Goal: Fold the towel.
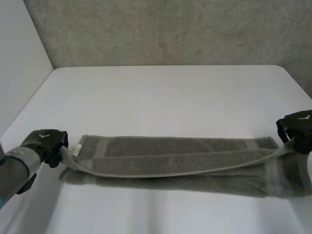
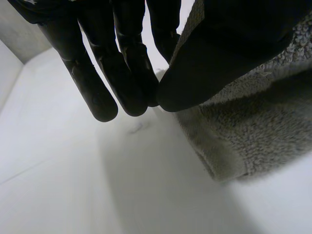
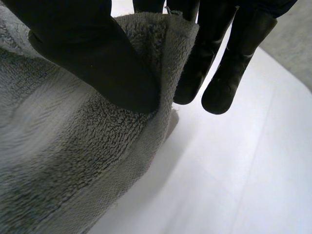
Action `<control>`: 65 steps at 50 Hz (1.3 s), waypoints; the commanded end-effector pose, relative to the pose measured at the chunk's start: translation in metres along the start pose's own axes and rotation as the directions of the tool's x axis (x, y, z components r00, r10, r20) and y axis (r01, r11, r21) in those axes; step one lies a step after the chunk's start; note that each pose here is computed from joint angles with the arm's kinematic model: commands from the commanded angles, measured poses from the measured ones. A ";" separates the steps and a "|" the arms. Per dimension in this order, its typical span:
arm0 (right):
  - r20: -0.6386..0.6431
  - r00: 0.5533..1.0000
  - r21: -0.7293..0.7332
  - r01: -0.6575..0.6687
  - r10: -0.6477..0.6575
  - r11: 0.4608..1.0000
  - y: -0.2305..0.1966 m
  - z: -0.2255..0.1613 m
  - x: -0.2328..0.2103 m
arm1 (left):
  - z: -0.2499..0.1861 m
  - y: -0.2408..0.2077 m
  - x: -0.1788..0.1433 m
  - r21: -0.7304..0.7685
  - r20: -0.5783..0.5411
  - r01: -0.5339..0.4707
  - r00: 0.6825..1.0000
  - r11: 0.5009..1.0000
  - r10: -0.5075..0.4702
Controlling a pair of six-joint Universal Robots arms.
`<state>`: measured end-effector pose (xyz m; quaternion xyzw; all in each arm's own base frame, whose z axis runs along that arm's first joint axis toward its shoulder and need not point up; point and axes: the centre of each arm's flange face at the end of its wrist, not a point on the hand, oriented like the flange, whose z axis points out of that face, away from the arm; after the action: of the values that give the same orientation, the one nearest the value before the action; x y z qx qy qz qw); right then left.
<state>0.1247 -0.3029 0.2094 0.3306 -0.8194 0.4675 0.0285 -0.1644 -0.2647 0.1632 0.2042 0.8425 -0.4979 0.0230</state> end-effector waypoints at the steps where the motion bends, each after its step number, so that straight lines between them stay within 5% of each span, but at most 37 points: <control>1: -0.015 1.000 0.029 0.028 -0.027 0.999 0.001 0.035 -0.003 | 0.035 -0.005 0.003 -0.004 -0.006 0.017 1.000 1.000 -0.017; 8: -0.110 0.993 0.155 0.049 -0.032 0.987 -0.039 0.060 0.006 | 0.068 -0.048 0.004 0.114 0.067 -0.006 0.998 0.993 -0.002; 11: -0.208 0.978 0.325 0.082 -0.014 0.942 -0.084 0.060 0.020 | 0.073 -0.095 -0.003 0.256 0.122 -0.017 0.992 0.967 -0.015; 13: -0.298 0.954 0.520 0.124 0.044 0.845 -0.133 0.044 0.035 | 0.064 -0.150 -0.007 0.426 0.146 -0.029 0.989 0.904 -0.037; 14: -0.298 0.953 0.521 0.124 0.044 0.844 -0.133 0.044 0.035 | 0.064 -0.150 -0.008 0.427 0.147 -0.029 0.989 0.904 -0.037; 16: -0.374 0.915 0.707 0.176 0.151 0.685 -0.181 0.005 0.056 | 0.045 -0.200 -0.010 0.577 0.153 -0.023 0.985 0.816 -0.080; 17: -0.374 0.915 0.708 0.176 0.152 0.684 -0.181 0.005 0.056 | 0.045 -0.200 -0.010 0.578 0.153 -0.023 0.985 0.816 -0.080; 19: -0.393 0.882 0.819 0.209 0.258 0.535 -0.210 -0.033 0.071 | 0.015 -0.240 -0.021 0.700 0.127 0.026 0.979 0.714 -0.161; 22: -0.385 0.879 0.845 0.213 0.282 0.490 -0.217 -0.050 0.072 | 0.000 -0.252 -0.029 0.738 0.103 0.063 0.973 0.672 -0.205; 24: -0.377 0.885 0.836 0.198 0.273 0.513 -0.213 -0.049 0.069 | -0.011 -0.257 -0.031 0.758 0.040 0.136 0.966 0.638 -0.254; 28: -0.338 0.910 0.794 0.137 0.241 0.593 -0.196 -0.035 0.060 | -0.004 -0.246 -0.030 0.728 0.012 0.183 0.960 0.661 -0.279; 33: -0.235 0.964 0.614 0.048 0.125 0.788 -0.142 0.016 0.028 | 0.031 -0.182 -0.020 0.569 0.020 0.190 0.969 0.800 -0.245; 41: -0.134 0.990 0.329 0.082 -0.040 0.941 -0.062 0.065 -0.021 | 0.068 -0.086 0.009 0.373 -0.031 0.190 0.981 0.908 -0.192; 54: -0.035 0.997 0.157 0.079 -0.074 0.984 -0.021 0.048 -0.047 | 0.070 0.006 0.004 0.107 0.056 -0.071 0.996 0.992 0.065; 65: 0.193 0.957 -0.167 0.251 -0.218 0.954 0.005 -0.032 -0.055 | -0.015 0.011 -0.009 -0.023 0.062 -0.059 0.996 0.998 0.061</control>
<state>0.1764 -0.2880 0.1936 0.3996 -0.7908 0.4619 0.0389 -0.1620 -0.2893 0.1421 0.2238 0.8220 -0.5196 0.0643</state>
